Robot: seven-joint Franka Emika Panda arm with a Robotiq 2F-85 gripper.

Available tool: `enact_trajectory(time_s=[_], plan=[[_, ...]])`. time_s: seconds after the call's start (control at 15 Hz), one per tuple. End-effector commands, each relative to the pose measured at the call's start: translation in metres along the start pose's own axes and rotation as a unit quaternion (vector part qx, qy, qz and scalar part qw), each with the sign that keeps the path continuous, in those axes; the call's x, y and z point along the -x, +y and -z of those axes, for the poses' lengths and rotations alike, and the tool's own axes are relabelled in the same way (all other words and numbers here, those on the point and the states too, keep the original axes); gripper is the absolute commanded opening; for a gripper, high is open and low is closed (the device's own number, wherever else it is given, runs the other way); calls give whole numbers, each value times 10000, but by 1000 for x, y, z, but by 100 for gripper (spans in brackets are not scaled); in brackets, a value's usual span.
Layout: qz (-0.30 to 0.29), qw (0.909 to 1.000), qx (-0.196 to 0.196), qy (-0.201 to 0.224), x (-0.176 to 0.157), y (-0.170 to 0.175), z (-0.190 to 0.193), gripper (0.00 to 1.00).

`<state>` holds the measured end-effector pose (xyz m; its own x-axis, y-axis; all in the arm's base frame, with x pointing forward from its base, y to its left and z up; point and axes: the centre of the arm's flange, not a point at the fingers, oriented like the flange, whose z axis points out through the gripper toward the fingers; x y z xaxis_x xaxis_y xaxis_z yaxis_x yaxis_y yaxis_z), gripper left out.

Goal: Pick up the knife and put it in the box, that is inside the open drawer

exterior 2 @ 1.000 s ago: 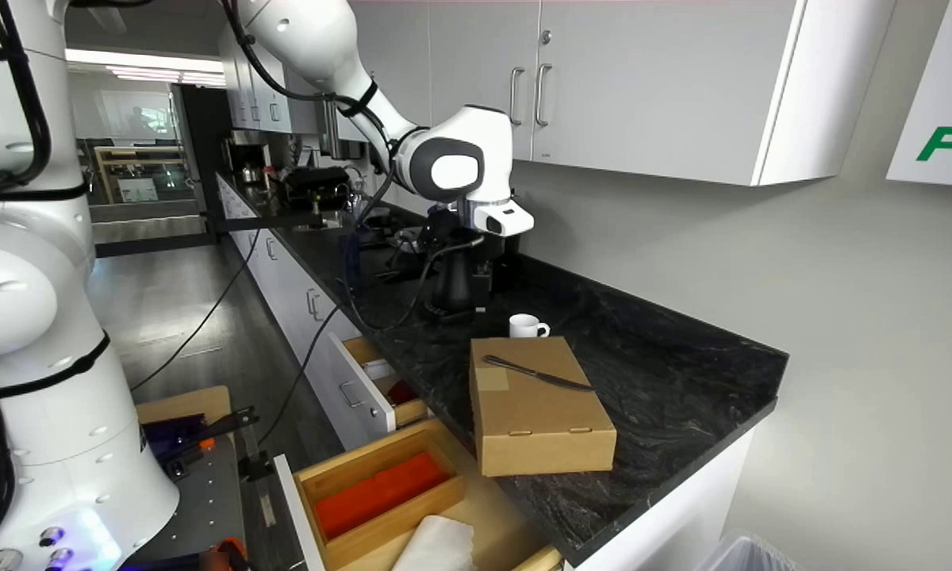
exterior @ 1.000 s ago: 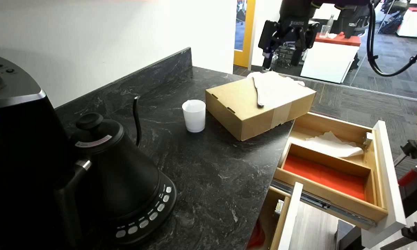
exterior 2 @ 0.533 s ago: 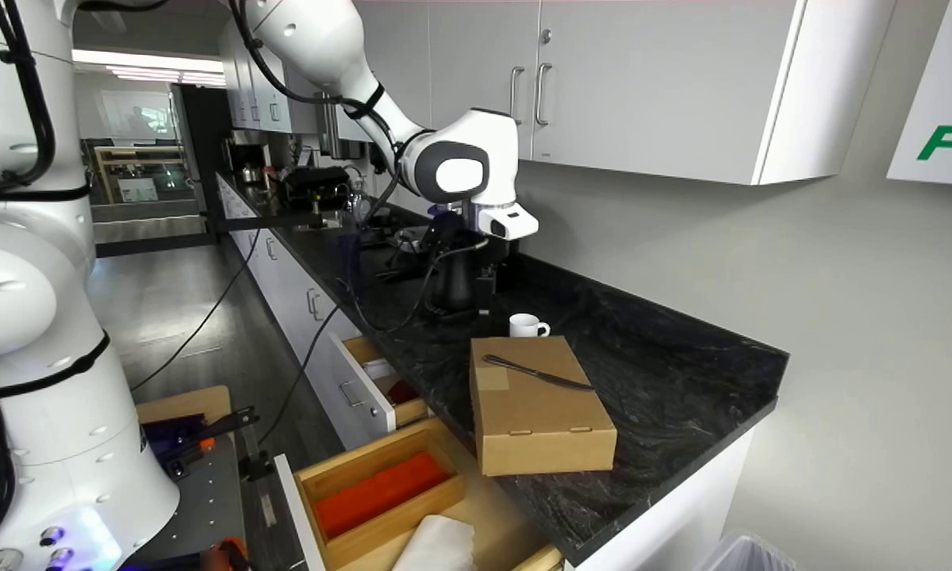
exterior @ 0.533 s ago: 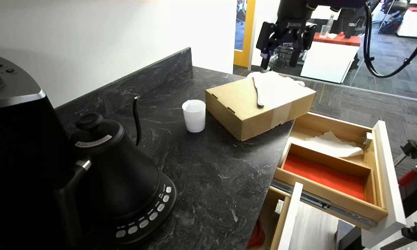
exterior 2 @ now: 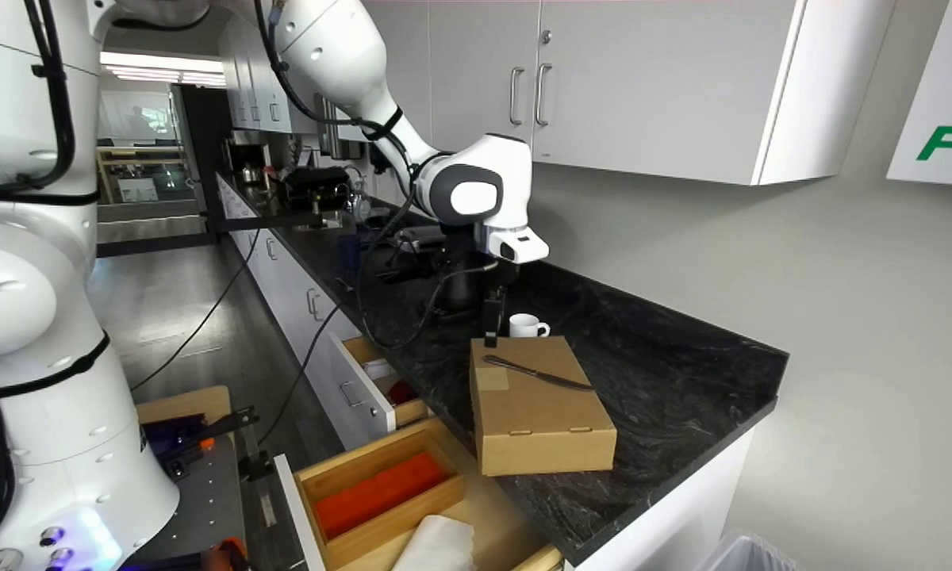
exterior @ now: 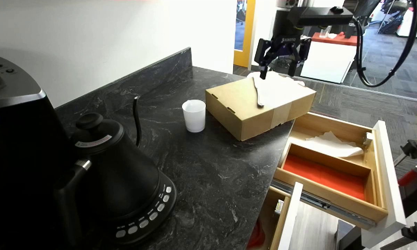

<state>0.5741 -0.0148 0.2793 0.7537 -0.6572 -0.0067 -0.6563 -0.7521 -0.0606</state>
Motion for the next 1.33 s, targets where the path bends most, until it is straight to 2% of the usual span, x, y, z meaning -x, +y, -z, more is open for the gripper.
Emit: enact_trajectory(time_s=[0.0,0.4,0.73,1.0,1.27], plan=[[-406,9991,102,111,-33,-6,-27,100],[-551,9981,229,129,-67,-16,-53,100],[-995,9946,240,169,-95,-22,-67,100],[-1409,9897,264,3,-102,-30,-79,100],[-1916,9806,351,-207,-107,-35,-76,100]])
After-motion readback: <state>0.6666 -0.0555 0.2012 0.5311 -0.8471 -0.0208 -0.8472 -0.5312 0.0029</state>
